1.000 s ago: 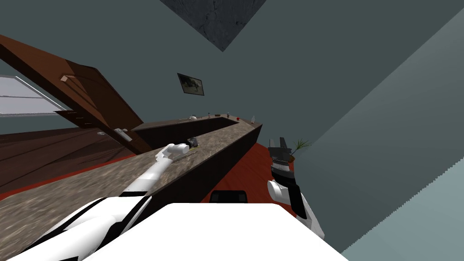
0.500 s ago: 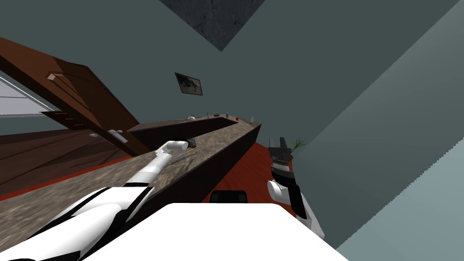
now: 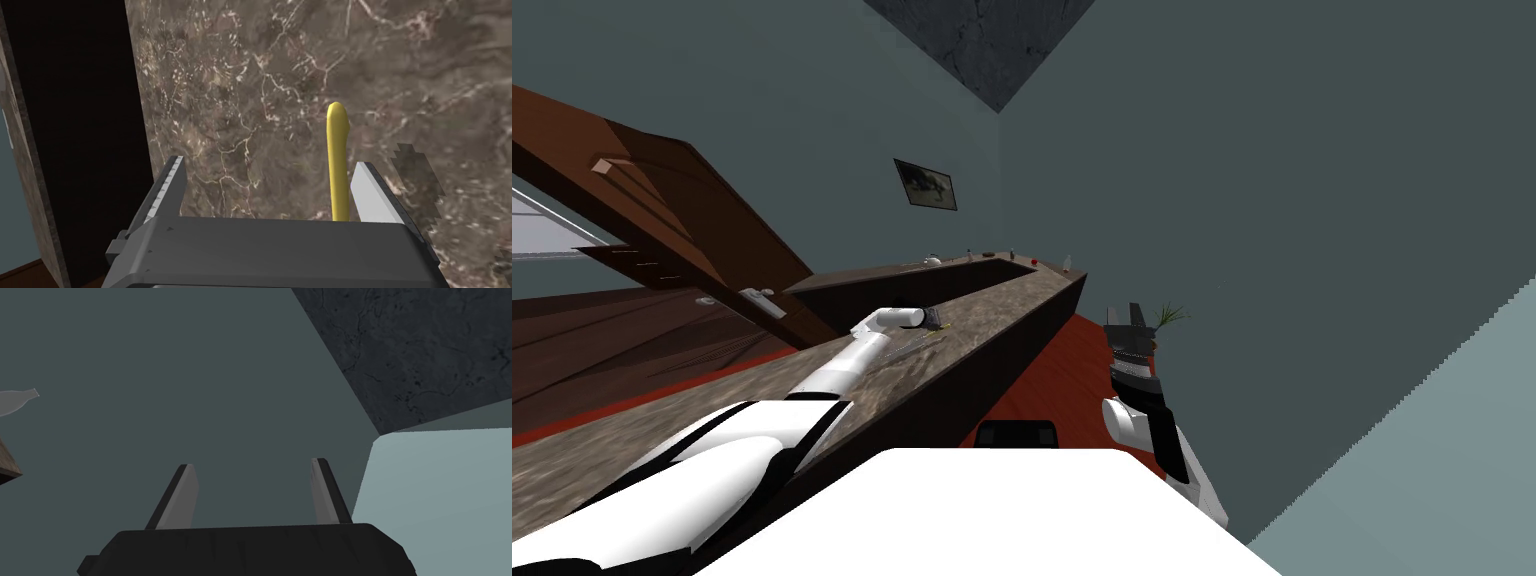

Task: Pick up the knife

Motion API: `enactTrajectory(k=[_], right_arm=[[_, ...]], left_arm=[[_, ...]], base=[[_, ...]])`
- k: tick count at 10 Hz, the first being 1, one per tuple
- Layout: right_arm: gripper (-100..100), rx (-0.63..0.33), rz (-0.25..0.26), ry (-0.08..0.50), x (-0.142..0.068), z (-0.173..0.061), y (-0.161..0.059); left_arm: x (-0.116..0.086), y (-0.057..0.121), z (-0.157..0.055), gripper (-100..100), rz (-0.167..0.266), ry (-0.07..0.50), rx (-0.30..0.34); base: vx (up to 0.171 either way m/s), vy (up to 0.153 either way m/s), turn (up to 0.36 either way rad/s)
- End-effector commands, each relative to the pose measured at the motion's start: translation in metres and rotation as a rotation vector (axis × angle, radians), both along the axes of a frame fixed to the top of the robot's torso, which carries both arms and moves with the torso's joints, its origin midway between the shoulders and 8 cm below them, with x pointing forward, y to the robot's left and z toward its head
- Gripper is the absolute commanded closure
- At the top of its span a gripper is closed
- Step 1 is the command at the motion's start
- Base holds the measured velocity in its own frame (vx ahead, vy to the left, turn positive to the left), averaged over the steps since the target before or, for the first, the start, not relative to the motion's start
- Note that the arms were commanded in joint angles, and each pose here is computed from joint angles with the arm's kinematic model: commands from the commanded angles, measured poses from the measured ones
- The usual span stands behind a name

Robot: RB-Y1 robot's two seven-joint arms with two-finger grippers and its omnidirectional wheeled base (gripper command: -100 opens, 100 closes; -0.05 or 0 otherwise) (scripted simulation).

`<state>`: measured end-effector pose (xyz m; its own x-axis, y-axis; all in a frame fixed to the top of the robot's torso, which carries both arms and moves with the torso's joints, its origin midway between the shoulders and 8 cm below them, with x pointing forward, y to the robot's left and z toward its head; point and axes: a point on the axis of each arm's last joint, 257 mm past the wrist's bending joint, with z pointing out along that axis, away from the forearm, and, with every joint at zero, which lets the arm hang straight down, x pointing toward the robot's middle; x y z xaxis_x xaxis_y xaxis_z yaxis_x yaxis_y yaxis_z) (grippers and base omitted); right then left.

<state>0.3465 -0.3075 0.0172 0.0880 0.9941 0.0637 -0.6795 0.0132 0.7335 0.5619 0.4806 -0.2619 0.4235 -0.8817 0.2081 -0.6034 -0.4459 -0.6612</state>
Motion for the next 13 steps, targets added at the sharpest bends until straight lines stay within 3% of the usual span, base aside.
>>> enactTrajectory(k=[1, 2, 5, 6, 7, 12, 13], right_arm=[[0, 0.0, 0.0, 0.0, 0.0, 0.0, 0.0], [0, 0.0, 0.0, 0.0, 0.0, 0.0, 0.0], [0, 0.0, 0.0, 0.0, 0.0, 0.0, 0.0], [0, 0.0, 0.0, 0.0, 0.0, 0.0, 0.0], [0, 0.0, 0.0, 0.0, 0.0, 0.0, 0.0], [0, 0.0, 0.0, 0.0, 0.0, 0.0, 0.0], [0, 0.0, 0.0, 0.0, 0.0, 0.0, 0.0]], left_arm=[[-0.01, 0.006, -0.013, -100, 0.027, 0.065, -0.02], [-0.011, 0.009, -0.01, -100, 0.04, 0.09, -0.042], [-0.033, 0.019, -0.028, -100, 0.086, 0.195, -0.08], [-0.033, 0.019, -0.029, -100, 0.086, 0.198, -0.081], [-0.042, 0.025, -0.033, -100, 0.112, 0.246, -0.109], [-0.07, 0.029, -0.045, -100, 0.162, 0.375, -0.173], [-0.08, 0.029, -0.046, -100, 0.177, 0.422, -0.2]], base=[[0.008, 0.028, -0.025], [0.007, 0.034, -0.039], [0.008, 0.03, -0.029], [0.004, 0.015, 0.004], [0.003, 0.023, -0.032], [0.009, 0.035, -0.026], [0.012, 0.033, -0.033]])
